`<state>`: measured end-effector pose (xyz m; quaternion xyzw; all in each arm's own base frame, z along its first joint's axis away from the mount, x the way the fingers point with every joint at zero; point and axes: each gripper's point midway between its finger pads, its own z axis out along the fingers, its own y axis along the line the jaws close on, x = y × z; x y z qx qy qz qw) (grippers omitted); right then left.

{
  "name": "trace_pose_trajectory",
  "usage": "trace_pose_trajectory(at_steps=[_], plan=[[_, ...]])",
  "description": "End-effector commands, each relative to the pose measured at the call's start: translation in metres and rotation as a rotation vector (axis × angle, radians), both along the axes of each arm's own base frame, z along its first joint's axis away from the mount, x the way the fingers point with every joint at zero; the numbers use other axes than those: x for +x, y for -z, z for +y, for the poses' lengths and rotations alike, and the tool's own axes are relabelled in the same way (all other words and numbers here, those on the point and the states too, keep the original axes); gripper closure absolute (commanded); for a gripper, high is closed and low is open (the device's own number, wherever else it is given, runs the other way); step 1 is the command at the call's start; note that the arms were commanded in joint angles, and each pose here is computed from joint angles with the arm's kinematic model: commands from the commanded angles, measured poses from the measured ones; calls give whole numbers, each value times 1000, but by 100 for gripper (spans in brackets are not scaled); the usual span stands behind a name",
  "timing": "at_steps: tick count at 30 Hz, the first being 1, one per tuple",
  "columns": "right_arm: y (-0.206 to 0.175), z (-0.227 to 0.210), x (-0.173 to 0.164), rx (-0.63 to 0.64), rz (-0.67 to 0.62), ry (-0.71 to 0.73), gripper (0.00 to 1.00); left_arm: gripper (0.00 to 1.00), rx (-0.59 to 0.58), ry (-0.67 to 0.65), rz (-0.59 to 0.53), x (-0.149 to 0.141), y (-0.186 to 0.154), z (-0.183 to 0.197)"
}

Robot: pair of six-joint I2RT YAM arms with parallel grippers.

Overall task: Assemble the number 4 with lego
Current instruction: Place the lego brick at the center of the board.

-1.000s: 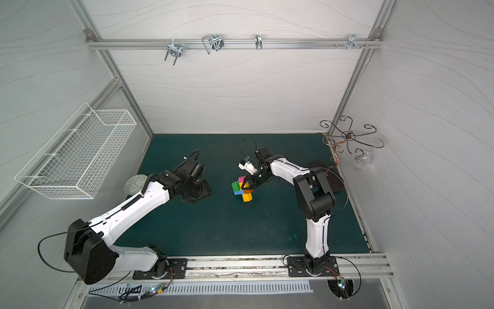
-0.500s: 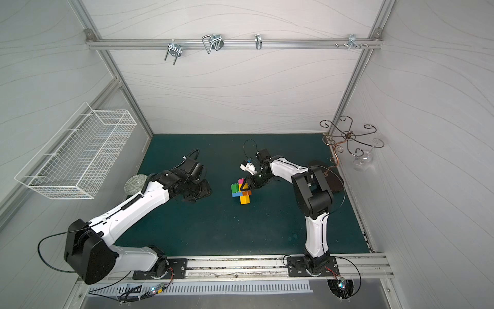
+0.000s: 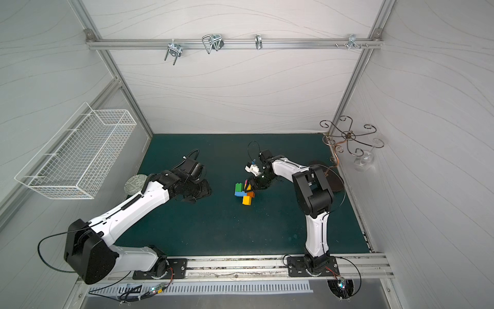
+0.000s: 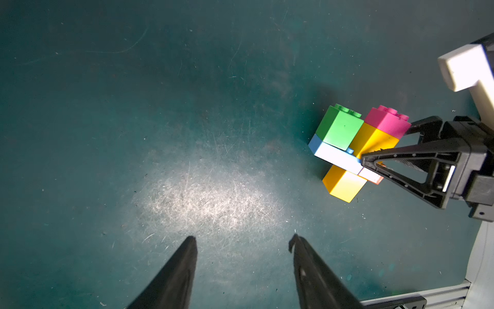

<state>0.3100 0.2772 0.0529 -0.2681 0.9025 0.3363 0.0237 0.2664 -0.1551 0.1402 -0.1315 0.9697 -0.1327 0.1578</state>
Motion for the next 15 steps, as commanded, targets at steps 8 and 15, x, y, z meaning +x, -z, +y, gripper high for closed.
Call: trace_pose_trajectory(at_steps=[8, 15], plan=[[-4, -45, 3, -213, -52, 55, 23, 31, 40, 9, -112, 20, -23, 11], [-53, -80, 34, -261, -306, 196, 1, 11, 192, -13, -319, 48, -27, 61]])
